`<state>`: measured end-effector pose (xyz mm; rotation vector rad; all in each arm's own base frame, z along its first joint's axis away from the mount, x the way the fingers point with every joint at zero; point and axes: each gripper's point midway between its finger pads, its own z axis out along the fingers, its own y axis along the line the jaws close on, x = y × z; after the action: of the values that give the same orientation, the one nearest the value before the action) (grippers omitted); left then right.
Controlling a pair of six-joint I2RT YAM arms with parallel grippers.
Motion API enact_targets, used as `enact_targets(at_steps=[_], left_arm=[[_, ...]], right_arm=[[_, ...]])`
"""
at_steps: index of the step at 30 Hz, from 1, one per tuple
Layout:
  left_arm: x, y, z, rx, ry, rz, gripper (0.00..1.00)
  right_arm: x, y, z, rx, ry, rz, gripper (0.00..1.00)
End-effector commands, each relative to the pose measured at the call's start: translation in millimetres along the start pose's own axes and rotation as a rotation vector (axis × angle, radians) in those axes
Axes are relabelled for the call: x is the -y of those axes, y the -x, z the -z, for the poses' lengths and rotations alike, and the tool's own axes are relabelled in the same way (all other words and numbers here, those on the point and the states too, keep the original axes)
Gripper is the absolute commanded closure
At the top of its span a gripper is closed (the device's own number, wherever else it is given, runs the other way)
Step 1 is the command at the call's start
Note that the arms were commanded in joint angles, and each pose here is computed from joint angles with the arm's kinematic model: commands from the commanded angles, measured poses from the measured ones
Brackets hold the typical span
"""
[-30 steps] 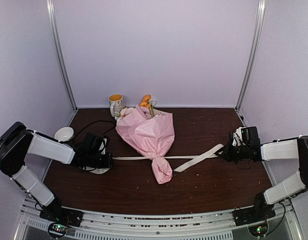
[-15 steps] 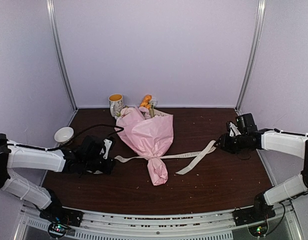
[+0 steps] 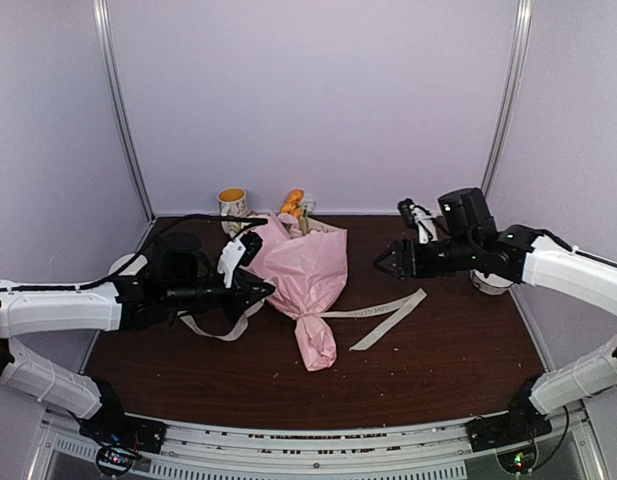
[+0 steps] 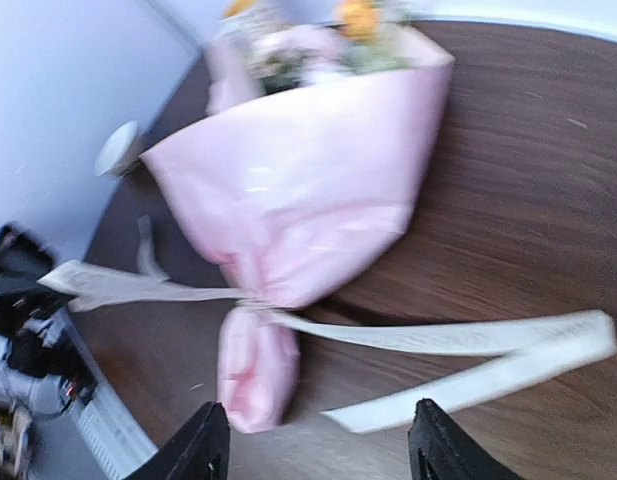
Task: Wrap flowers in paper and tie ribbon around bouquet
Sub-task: Cross the half-tied ribbon over the folded bouquet.
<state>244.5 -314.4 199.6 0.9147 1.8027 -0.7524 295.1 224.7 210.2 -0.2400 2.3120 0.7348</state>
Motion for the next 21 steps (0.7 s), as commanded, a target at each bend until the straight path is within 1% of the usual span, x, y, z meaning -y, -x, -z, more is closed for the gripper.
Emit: enact_targets(at_steps=[1, 3, 4, 5, 7, 10, 12, 17, 21], left_arm=[[21.5, 37.4, -12.1, 0.129, -0.134, -0.102, 1.0], [16.9, 40.9, -21.1, 0.127, -0.116, -0.126, 1.0], [10.1, 42.2, -24.3, 0.121, -0.081, -0.134, 1.0], [3.1, 43.2, -26.7, 0.119, -0.042, -0.136, 1.0], [-10.8, 43.4, -28.2, 0.13, 0.035, -0.136, 1.0], [-19.1, 44.2, -28.1, 0.174, 0.08, -0.139, 1.0], [-17.9, 43.4, -30.4, 0.188, 0.063, -0.139, 1.0], [-14.0, 29.6, -40.7, 0.172, 0.008, -0.111, 1.0], [-17.1, 24.8, -45.1, 0.171, 0.009, -0.102, 1.0]], right_arm=[[-151.8, 7.5, -16.7, -0.036, 0.555, 0.266, 0.4], [-180.0, 11.8, -27.5, -0.055, 0.64, 0.303, 0.4], [-186.6, 15.1, -35.6, -0.062, 0.664, 0.298, 0.4], [-189.6, 16.2, -48.1, -0.075, 0.672, 0.288, 0.4], [-194.6, 22.3, -59.9, -0.073, 0.68, 0.28, 0.41], [-202.5, 29.5, -69.7, -0.055, 0.718, 0.252, 0.41], [-205.2, 30.5, -74.4, -0.052, 0.737, 0.241, 0.41], [-207.2, 26.7, -85.8, -0.066, 0.766, 0.228, 0.42], [-204.4, 17.0, -96.2, -0.104, 0.773, 0.224, 0.52]])
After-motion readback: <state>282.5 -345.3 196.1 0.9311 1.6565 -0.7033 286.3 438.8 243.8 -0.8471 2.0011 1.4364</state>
